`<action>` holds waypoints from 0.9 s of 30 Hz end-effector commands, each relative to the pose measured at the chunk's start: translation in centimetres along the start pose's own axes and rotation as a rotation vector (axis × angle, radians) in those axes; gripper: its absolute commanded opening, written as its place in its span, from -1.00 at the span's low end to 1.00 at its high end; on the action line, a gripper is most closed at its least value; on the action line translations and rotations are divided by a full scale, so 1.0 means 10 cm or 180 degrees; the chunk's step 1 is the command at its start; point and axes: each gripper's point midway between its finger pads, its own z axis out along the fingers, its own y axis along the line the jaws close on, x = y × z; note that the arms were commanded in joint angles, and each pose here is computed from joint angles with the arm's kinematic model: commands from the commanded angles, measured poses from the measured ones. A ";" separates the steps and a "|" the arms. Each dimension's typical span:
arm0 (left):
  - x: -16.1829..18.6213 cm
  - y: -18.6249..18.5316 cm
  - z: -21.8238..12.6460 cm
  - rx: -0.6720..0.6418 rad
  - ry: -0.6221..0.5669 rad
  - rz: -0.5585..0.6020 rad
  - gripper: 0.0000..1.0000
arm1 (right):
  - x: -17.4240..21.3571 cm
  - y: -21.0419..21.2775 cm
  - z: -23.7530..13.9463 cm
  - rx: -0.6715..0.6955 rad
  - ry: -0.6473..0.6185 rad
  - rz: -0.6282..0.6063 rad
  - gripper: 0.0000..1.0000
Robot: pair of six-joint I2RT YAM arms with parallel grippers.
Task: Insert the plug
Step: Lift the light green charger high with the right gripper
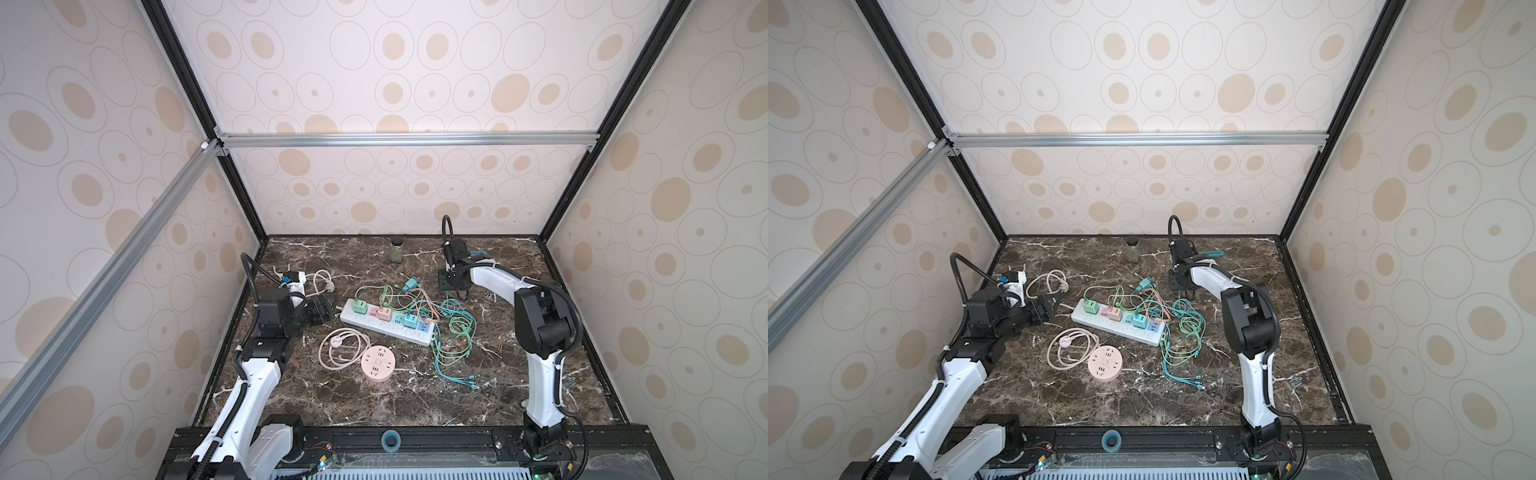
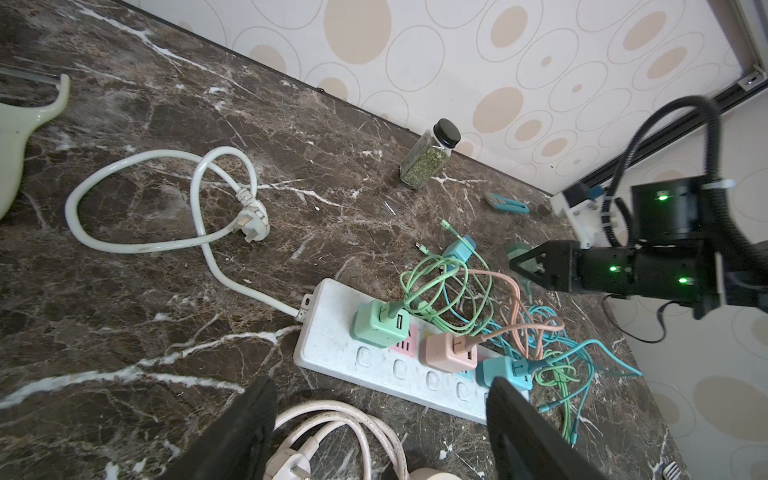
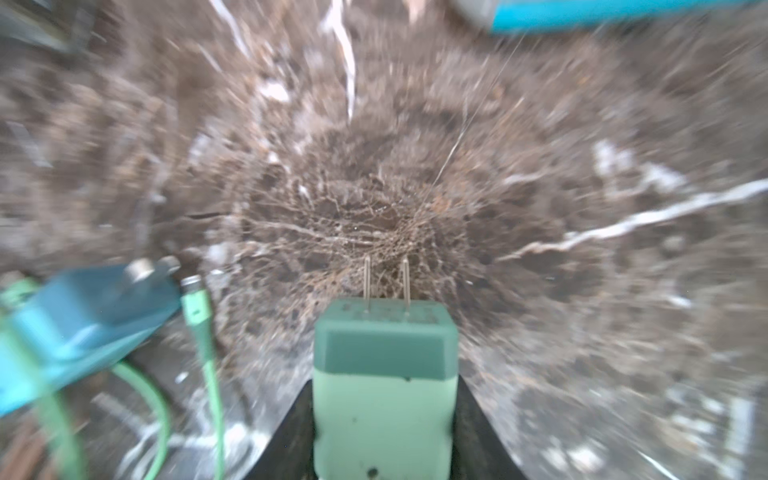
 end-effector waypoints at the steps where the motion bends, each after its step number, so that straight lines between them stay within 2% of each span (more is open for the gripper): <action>1: -0.12 -0.04 0.00 0.0042 -0.0058 0.0120 0.58 | -0.42 -0.06 -0.66 0.0064 -0.0555 -0.0260 -0.55; 10: -0.29 -0.17 0.06 0.0230 -0.0137 0.0162 0.58 | -1.02 -0.18 -2.10 0.0108 -0.1559 -0.0533 -0.56; 14: -0.33 -0.20 0.06 0.0267 -0.0173 0.0177 0.58 | -1.18 -0.22 -2.61 0.0109 -0.1850 -0.0586 -0.56; 27: -0.33 -0.27 0.00 0.0354 -0.0185 0.0205 0.58 | -1.24 -0.29 -3.73 -0.0035 -0.2535 -0.0648 -0.56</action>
